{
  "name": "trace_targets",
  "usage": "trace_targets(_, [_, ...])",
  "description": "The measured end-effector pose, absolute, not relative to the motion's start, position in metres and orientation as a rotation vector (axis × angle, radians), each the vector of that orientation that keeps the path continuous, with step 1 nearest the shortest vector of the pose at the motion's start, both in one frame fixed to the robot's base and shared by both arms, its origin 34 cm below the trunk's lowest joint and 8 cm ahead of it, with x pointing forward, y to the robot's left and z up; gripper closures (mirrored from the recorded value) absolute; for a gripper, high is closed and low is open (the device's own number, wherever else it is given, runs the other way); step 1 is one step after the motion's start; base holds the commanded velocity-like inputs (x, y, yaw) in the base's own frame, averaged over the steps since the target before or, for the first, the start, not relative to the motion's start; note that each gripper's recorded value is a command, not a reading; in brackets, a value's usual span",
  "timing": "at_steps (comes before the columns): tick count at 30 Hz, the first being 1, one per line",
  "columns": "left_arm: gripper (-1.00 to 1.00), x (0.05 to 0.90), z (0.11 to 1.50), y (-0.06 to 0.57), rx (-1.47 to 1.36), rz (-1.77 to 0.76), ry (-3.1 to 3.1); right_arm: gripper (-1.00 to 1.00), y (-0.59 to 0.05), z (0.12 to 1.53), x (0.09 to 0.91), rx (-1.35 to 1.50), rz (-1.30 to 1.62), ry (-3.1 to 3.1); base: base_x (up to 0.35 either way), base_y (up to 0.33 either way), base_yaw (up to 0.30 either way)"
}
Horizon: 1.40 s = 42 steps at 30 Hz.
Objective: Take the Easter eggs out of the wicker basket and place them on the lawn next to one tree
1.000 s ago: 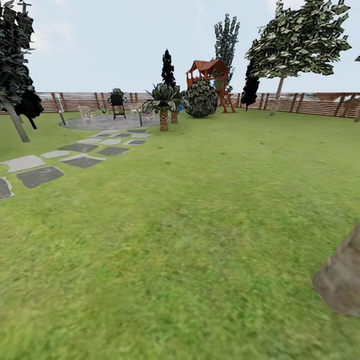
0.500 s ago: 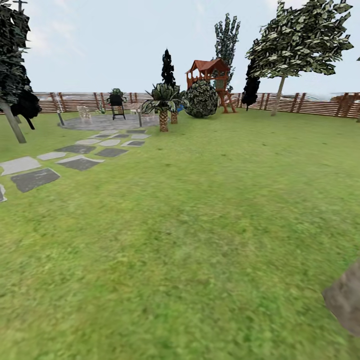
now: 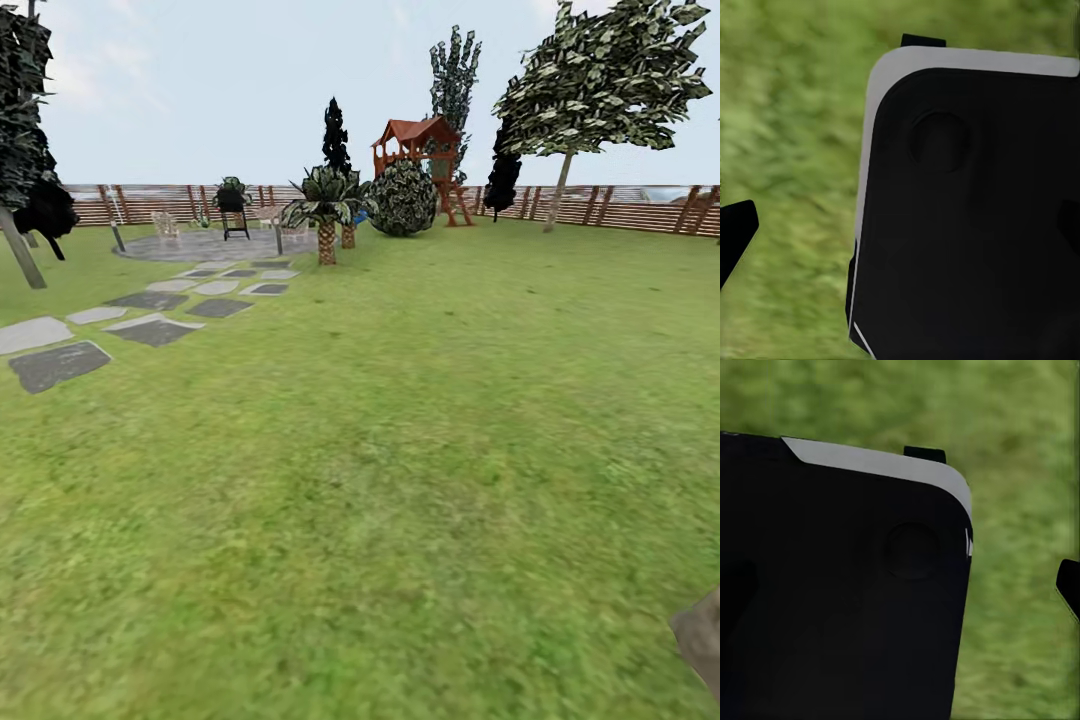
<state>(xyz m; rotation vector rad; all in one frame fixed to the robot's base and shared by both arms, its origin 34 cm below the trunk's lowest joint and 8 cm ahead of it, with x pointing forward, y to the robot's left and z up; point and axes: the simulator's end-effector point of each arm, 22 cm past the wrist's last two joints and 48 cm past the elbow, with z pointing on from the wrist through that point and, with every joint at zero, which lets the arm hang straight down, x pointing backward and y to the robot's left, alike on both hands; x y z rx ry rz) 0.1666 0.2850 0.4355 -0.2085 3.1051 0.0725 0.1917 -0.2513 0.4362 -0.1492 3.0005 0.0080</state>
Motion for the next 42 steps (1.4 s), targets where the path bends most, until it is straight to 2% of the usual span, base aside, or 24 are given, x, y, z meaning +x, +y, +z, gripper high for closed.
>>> trace_targets(15, [-1.00, 0.1665, 0.4355, 0.2849, -0.209, 0.072, 3.105, -1.00, -0.2519, 0.4362, 0.1916, -0.149, 0.007, 3.001, 0.324, 0.000, -0.045])
trace_targets(42, [-1.00, 0.1664, 0.4354, 0.2849, -0.209, 0.072, 3.106, -1.00, -0.2529, 0.4362, 0.1920, -0.146, 0.005, 3.000, 0.324, 0.000, -0.239])
